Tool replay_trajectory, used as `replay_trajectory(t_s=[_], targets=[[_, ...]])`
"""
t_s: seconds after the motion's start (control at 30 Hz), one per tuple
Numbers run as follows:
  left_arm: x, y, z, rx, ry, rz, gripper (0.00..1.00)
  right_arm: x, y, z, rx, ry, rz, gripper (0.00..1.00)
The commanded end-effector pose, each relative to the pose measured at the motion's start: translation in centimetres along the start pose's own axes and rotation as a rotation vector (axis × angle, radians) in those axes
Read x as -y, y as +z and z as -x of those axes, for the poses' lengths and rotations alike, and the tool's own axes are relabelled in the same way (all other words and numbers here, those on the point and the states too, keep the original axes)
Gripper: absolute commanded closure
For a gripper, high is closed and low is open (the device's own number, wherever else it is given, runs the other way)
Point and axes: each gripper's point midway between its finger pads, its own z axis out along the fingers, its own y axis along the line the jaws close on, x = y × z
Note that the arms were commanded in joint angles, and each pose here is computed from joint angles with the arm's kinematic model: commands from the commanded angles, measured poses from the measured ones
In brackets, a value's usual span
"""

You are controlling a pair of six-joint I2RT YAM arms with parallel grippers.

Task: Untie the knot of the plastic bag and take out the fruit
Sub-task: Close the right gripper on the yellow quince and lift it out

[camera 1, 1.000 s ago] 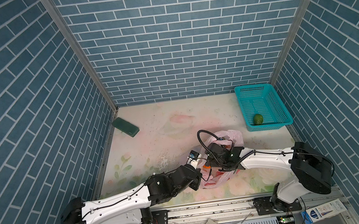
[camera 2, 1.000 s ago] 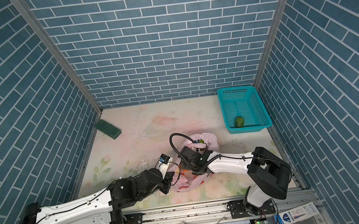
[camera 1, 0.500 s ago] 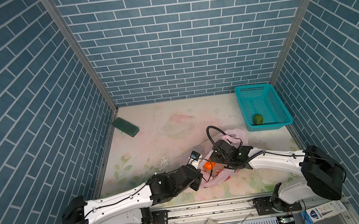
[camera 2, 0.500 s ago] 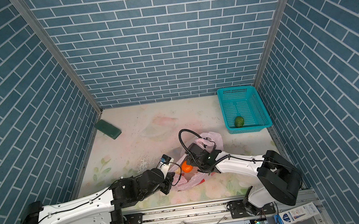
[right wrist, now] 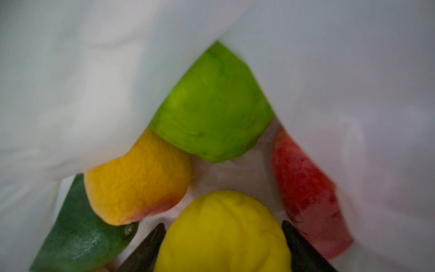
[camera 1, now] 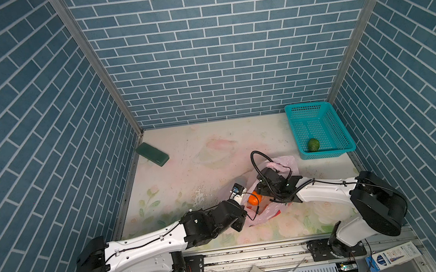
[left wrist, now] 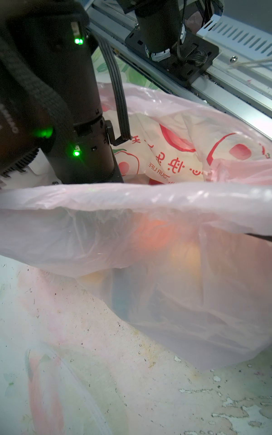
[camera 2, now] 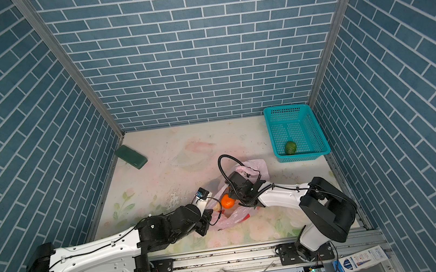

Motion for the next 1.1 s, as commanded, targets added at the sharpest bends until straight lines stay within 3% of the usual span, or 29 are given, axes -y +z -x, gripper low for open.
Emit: replay_trajectory(t_s=[0.0, 0.1, 0.57, 1.07], targets=[[0.1, -0.6, 1.2, 0.035, 0.000, 0.010, 1.00, 0.0, -0.6, 0.3, 0.012, 0.015, 0.023, 0.38], [-0.2, -0.9, 1.6, 0.058, -0.010, 0.020, 1.00, -0.6, -1.4, 0.2, 0.005, 0.013, 0.067, 0.44], [-1.2, -2.7, 5.3, 0.229, -0.004, 0.077, 1.00, -5.3, -9.6, -1.4, 0.012, -0.116, 0.250, 0.47], [-1.7, -2.8, 4.0, 0.200, -0.006, 0.077, 1.00, -7.1, -17.9, 0.9, 0.068, -0.207, 0.291, 0.47]])
